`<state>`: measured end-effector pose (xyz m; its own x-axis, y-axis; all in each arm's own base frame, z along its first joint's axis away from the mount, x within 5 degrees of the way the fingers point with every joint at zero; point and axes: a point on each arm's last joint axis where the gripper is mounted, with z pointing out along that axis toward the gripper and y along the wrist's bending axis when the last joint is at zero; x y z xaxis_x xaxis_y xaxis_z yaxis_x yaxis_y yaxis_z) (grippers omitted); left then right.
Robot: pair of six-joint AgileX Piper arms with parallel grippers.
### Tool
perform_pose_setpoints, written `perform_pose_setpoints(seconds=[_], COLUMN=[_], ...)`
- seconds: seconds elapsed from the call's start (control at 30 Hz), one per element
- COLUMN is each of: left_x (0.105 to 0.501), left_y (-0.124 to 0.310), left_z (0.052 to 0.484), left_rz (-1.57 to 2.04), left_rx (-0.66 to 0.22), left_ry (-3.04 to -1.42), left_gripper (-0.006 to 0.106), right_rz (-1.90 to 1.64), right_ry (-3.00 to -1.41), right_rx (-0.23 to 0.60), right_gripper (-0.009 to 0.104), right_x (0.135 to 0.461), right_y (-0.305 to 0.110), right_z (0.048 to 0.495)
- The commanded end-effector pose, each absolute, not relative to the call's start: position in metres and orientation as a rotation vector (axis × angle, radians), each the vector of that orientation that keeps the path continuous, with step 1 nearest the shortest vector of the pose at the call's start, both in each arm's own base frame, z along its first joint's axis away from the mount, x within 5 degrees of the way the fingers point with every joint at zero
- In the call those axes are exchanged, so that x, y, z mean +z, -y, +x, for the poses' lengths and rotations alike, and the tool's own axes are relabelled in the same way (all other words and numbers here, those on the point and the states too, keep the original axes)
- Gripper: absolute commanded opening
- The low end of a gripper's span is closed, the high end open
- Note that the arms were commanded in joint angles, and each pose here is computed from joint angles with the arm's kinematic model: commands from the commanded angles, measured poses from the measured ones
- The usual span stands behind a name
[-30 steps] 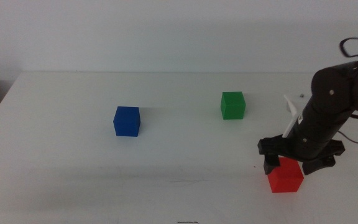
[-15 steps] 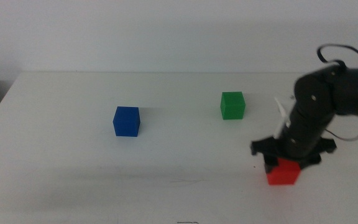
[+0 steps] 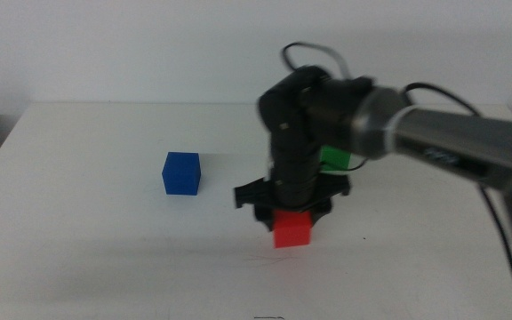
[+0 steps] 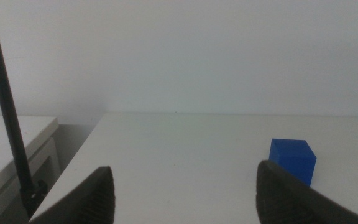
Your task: Stack red cubes first, then green, then blue cubes in a specific spot.
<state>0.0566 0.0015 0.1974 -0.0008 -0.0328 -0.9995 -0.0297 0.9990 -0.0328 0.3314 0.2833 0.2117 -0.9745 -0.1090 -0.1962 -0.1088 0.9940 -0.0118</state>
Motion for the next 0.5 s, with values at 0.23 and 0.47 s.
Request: perform_pose_setpoints(seconds=[0.23,0.47], left_x=[0.207,0.207], left_y=[-0.002,-0.002], left_z=[0.055,0.055], left_rz=[-0.056,-0.056], left_rx=[-0.01,-0.01], left_ry=[-1.47,-1.47], left_gripper=[0.075,0.075], right_rz=[-0.07,-0.04], right_ry=[-2.919,-2.917], right_rx=[0.125,0.145], right_gripper=[-0.001,0.001], right_x=[0.223,0.22], right_y=[-0.308,-0.31], right_z=[0.337,0.338])
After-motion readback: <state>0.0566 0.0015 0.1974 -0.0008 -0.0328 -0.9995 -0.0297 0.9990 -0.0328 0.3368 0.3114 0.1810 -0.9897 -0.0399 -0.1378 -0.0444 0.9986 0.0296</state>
